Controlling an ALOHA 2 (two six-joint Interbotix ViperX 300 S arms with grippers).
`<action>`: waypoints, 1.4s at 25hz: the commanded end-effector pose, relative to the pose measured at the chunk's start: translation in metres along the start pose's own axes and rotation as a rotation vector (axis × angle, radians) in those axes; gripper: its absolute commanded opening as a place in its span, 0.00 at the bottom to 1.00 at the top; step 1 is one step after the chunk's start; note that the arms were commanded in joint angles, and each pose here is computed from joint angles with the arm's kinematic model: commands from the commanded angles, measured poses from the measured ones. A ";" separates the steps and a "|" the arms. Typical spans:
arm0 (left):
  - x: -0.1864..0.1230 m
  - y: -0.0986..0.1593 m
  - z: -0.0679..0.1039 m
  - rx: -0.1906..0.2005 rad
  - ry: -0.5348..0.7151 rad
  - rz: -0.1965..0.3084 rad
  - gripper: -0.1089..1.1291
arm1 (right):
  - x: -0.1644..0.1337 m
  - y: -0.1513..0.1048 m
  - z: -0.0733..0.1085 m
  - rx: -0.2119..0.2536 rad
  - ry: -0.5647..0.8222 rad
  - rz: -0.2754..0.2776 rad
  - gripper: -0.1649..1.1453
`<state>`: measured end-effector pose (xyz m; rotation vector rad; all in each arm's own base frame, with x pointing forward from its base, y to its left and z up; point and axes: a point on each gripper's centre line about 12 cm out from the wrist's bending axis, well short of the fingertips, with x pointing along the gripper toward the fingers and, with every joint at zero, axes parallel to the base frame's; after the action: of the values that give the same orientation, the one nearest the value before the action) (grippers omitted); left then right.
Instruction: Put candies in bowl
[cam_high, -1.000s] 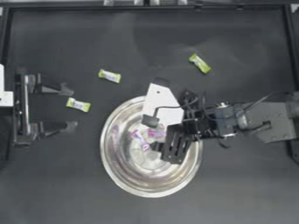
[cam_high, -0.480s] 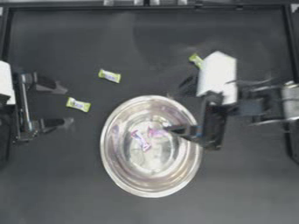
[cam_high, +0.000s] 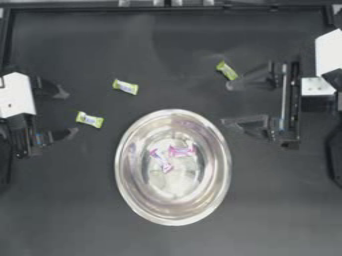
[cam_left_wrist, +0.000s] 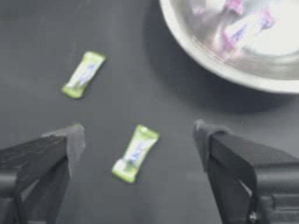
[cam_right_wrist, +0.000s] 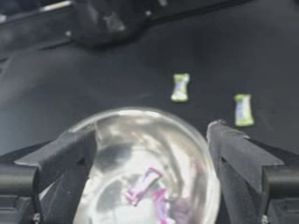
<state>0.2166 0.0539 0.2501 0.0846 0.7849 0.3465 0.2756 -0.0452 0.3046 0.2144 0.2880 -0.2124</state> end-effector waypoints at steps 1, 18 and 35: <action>0.007 0.007 0.014 0.028 0.082 0.032 0.92 | -0.005 0.001 0.009 -0.006 -0.034 0.006 0.90; 0.073 0.036 0.002 0.053 0.332 -0.130 0.92 | -0.004 -0.009 0.005 0.016 -0.030 -0.025 0.90; 0.125 0.032 -0.026 0.073 0.449 -0.183 0.92 | -0.003 -0.012 0.000 0.055 -0.040 -0.019 0.90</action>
<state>0.2691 0.1207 0.1498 -0.0199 1.2578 0.1674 0.2698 -0.0560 0.2951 0.2577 0.2749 -0.2483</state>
